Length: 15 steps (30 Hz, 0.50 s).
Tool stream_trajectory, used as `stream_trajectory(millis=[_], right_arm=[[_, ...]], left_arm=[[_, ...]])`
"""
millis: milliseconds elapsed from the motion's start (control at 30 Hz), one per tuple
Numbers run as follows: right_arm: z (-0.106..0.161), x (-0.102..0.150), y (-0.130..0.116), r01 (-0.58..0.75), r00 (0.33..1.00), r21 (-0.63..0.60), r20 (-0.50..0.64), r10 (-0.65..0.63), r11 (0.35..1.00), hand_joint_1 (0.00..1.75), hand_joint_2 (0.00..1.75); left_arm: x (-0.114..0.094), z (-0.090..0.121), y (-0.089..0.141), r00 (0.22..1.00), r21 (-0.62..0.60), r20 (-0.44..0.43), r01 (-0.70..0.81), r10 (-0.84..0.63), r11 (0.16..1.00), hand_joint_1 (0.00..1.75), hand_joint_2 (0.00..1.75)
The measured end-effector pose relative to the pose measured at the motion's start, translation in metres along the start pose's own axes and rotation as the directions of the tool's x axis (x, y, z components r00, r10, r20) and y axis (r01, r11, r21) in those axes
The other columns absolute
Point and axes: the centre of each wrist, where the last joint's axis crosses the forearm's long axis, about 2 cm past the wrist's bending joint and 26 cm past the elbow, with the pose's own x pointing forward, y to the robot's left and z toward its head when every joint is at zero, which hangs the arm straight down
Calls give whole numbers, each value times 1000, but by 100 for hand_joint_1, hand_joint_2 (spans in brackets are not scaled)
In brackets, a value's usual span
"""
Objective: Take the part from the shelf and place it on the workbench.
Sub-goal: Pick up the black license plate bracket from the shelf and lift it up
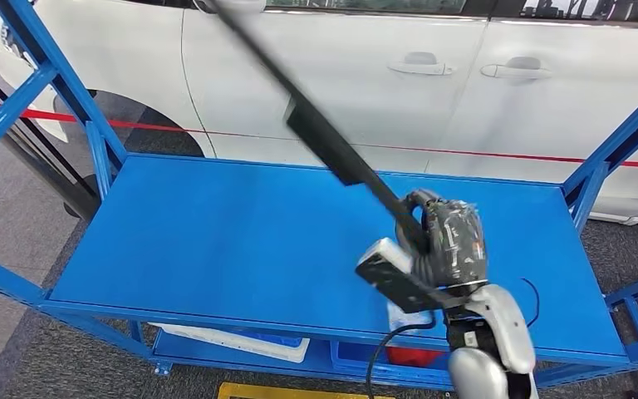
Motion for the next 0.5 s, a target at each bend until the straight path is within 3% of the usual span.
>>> stream_trajectory(millis=[100,233,267,400,500], right_arm=[[-3,17,-36,345,934,-17,109,-341,939,175,175],[8,27,-59,500,850,-8,197,-489,866,175,175],[11,29,-60,517,838,-7,208,-504,856,175,175],[28,30,-60,565,801,5,235,-550,825,175,175],[41,30,-58,585,785,10,244,-569,811,175,175]], left_arm=[[-3,-4,9,995,47,29,-101,100,994,0,0],[15,-24,13,975,133,92,-215,204,967,0,175],[21,-29,13,968,142,115,-239,223,961,0,175],[33,-38,10,929,107,220,-326,297,940,0,0],[33,-39,7,900,60,251,-381,355,923,0,0]])
